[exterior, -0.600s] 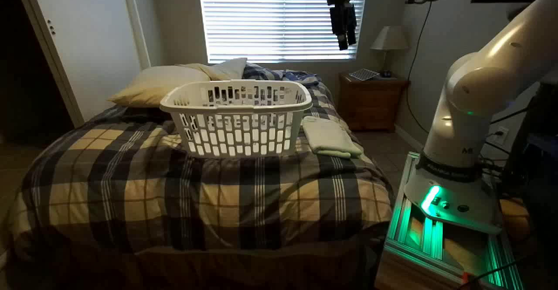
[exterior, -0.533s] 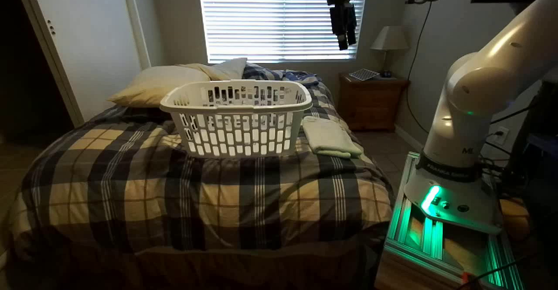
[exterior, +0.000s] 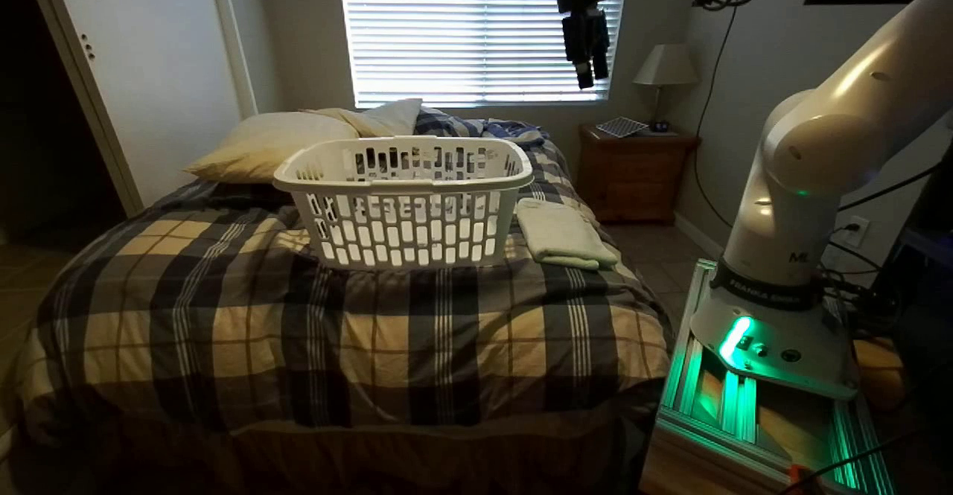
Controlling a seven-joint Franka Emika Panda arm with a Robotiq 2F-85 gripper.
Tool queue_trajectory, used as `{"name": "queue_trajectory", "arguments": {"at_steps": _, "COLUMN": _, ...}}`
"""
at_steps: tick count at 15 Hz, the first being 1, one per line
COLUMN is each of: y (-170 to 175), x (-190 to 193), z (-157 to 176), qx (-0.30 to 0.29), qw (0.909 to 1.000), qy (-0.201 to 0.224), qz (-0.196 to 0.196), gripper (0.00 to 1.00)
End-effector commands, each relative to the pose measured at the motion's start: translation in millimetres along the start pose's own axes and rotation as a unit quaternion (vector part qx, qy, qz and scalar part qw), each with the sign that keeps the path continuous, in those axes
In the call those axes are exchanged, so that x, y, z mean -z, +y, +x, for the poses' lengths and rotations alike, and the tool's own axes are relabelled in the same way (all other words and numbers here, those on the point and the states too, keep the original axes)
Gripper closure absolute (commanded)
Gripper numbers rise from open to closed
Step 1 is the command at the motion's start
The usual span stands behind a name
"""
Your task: Put the towel on the side of the laundry basket
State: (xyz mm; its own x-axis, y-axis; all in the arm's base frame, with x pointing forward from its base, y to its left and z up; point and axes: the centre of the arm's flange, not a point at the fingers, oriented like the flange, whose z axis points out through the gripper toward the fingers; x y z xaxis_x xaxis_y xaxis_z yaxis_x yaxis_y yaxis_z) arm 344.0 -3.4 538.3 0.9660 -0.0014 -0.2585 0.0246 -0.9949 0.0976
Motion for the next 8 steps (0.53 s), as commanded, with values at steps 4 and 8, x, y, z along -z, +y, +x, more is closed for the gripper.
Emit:
{"name": "queue_trajectory", "arguments": {"at_steps": 4, "y": 4, "x": -86, "z": 60, "qx": -0.044, "qw": 0.9922, "qy": 0.027, "qz": -0.114, "gripper": 0.00}}
{"name": "queue_trajectory", "arguments": {"at_steps": 8, "y": -3, "x": -98, "z": 71, "qx": -0.026, "qw": 0.9918, "qy": 0.050, "qz": -0.114, "gripper": 0.00}}
